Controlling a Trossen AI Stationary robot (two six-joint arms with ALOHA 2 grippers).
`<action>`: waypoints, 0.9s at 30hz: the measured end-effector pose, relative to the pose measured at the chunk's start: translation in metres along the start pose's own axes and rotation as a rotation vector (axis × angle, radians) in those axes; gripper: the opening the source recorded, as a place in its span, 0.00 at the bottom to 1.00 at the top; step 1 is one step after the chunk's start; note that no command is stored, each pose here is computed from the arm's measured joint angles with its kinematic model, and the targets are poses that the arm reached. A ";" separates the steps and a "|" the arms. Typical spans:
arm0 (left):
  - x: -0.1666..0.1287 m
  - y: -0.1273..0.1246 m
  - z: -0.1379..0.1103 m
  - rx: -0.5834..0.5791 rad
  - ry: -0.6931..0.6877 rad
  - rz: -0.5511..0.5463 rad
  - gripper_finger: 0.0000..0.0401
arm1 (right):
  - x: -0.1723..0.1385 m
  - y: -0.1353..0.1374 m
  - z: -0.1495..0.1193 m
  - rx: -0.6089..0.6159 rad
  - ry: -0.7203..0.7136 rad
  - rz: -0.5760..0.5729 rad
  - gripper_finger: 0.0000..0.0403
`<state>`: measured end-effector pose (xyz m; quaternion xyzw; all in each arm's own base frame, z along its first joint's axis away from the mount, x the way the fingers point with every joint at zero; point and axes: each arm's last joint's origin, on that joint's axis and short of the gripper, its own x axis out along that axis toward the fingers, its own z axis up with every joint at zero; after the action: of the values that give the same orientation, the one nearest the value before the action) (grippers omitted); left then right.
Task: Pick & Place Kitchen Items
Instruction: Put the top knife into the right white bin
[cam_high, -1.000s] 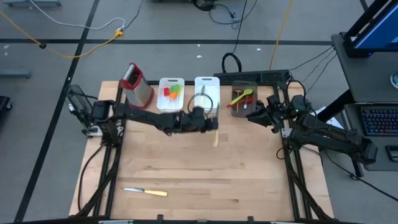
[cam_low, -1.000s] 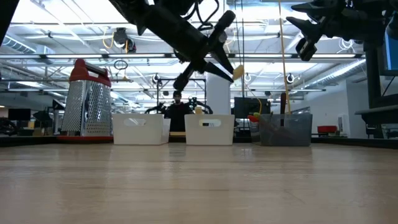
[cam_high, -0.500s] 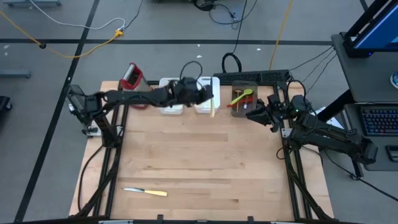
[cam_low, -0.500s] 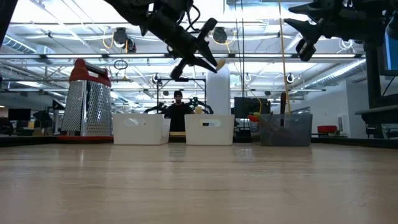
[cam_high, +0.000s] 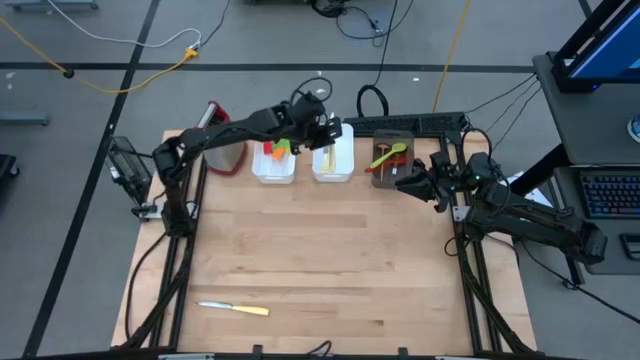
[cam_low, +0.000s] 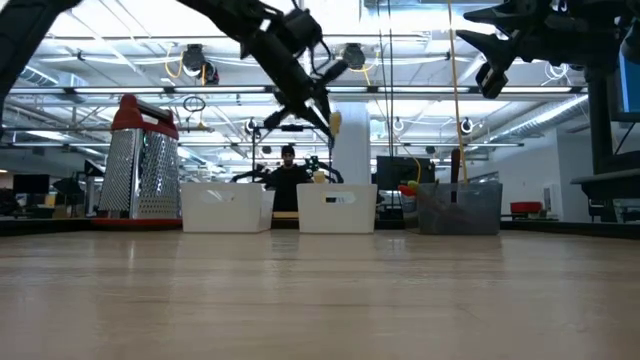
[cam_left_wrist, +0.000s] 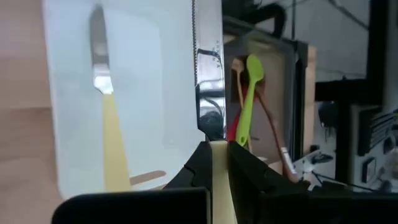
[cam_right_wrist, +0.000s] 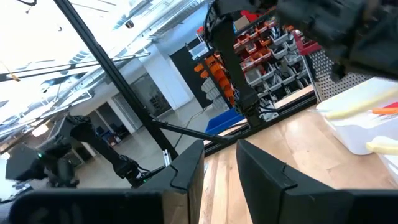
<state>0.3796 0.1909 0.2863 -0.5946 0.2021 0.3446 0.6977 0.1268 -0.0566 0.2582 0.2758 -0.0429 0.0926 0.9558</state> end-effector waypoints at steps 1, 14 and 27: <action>0.006 0.001 0.000 -0.006 0.017 0.002 0.04 | 0.000 0.000 0.000 0.000 0.000 0.000 0.23; 0.060 0.021 0.011 -0.133 0.202 0.067 0.04 | 0.000 0.000 0.000 0.003 0.002 0.002 0.23; 0.058 0.023 0.016 -0.122 0.203 0.069 0.05 | 0.000 0.000 0.000 0.000 0.002 0.003 0.23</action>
<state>0.4005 0.2213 0.2332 -0.6605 0.2709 0.3183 0.6238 0.1268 -0.0565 0.2582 0.2757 -0.0424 0.0943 0.9557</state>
